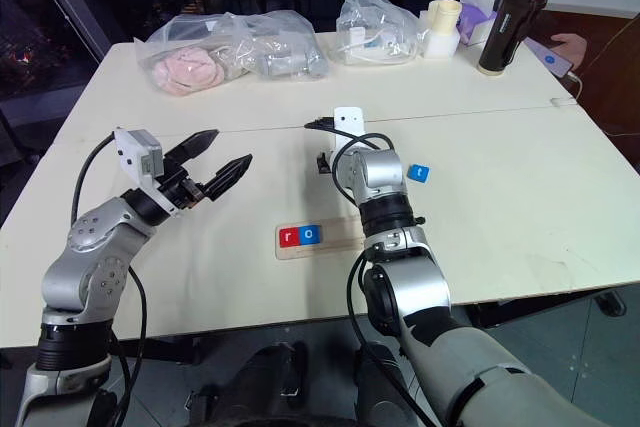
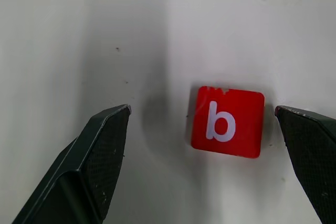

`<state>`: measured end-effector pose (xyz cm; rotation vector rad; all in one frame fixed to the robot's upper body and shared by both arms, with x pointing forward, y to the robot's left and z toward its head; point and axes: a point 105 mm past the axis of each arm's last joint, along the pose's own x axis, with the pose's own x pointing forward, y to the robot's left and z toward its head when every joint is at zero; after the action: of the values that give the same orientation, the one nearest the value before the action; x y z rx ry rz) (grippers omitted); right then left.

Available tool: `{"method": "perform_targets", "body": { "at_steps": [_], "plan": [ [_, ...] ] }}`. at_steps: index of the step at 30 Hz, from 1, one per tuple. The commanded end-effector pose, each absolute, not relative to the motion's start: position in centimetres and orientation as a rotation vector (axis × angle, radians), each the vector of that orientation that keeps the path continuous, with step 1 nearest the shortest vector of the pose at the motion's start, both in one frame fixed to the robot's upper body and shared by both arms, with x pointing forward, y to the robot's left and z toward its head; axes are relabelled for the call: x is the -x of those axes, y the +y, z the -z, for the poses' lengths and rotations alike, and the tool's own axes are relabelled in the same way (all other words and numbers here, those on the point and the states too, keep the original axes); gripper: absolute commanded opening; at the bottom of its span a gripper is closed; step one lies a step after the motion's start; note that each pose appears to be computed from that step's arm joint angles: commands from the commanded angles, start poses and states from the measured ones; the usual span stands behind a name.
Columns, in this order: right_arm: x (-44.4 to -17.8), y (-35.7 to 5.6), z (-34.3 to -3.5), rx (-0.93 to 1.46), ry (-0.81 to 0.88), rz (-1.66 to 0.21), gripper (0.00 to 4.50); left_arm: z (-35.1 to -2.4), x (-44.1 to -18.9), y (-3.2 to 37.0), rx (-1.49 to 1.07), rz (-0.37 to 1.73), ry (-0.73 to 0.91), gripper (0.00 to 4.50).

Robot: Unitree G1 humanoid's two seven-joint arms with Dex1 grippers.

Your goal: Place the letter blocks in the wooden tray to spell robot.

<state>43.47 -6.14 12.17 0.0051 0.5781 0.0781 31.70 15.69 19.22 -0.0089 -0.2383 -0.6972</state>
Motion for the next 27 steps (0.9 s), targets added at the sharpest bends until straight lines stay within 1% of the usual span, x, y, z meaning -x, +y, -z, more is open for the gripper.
{"method": "perform_targets", "body": {
  "at_steps": [1,7,10,12,13,14,15,17,19,22,25,27],
  "plan": [
    [-44.0,-5.9,-12.9,-0.011,0.555,-0.069,4.5,-20.4,-31.1,15.4,-0.019,0.696,-0.291,4.46],
    [-44.3,-5.9,-11.9,-0.019,0.585,-0.05,4.5,-20.4,-31.1,15.6,-0.02,0.673,-0.293,4.46],
    [-44.3,-5.7,-11.6,-0.018,0.594,-0.048,3.69,-20.4,-31.2,15.6,-0.023,0.665,-0.292,4.5],
    [-44.3,-5.6,-11.6,-0.001,0.593,-0.052,2.68,-20.4,-31.4,15.7,-0.024,0.661,-0.291,4.5],
    [-44.3,-5.5,-11.6,0.011,0.591,-0.056,2.25,-20.5,-31.5,15.8,-0.024,0.658,-0.292,4.5],
    [-44.2,-5.6,-11.5,0.021,0.592,-0.055,1.64,-20.6,-31.7,15.8,-0.025,0.655,-0.292,4.5],
    [-44.2,-5.7,-11.4,0.033,0.592,-0.052,1.21,-20.7,-31.8,15.8,-0.024,0.654,-0.292,4.5],
    [-44.0,-5.9,-11.2,0.043,0.599,-0.054,1.16,-20.7,-32.0,15.8,-0.024,0.656,-0.293,4.5],
    [-44.0,-6.4,-11.6,0.076,0.579,-0.048,1.16,-20.7,-32.1,15.6,-0.021,0.662,-0.291,4.5],
    [-43.7,-7.7,-13.8,0.107,0.515,-0.047,1.16,-20.6,-32.2,15.4,-0.018,0.671,-0.286,4.5],
    [-42.2,-9.9,-16.1,0.116,0.475,-0.067,1.16,-20.5,-32.1,15.1,-0.01,0.694,-0.278,4.5],
    [-40.3,-11.6,-16.5,0.098,0.509,-0.08,1.16,-20.2,-31.9,14.8,-0.007,0.724,-0.263,4.5]
  ]
}}
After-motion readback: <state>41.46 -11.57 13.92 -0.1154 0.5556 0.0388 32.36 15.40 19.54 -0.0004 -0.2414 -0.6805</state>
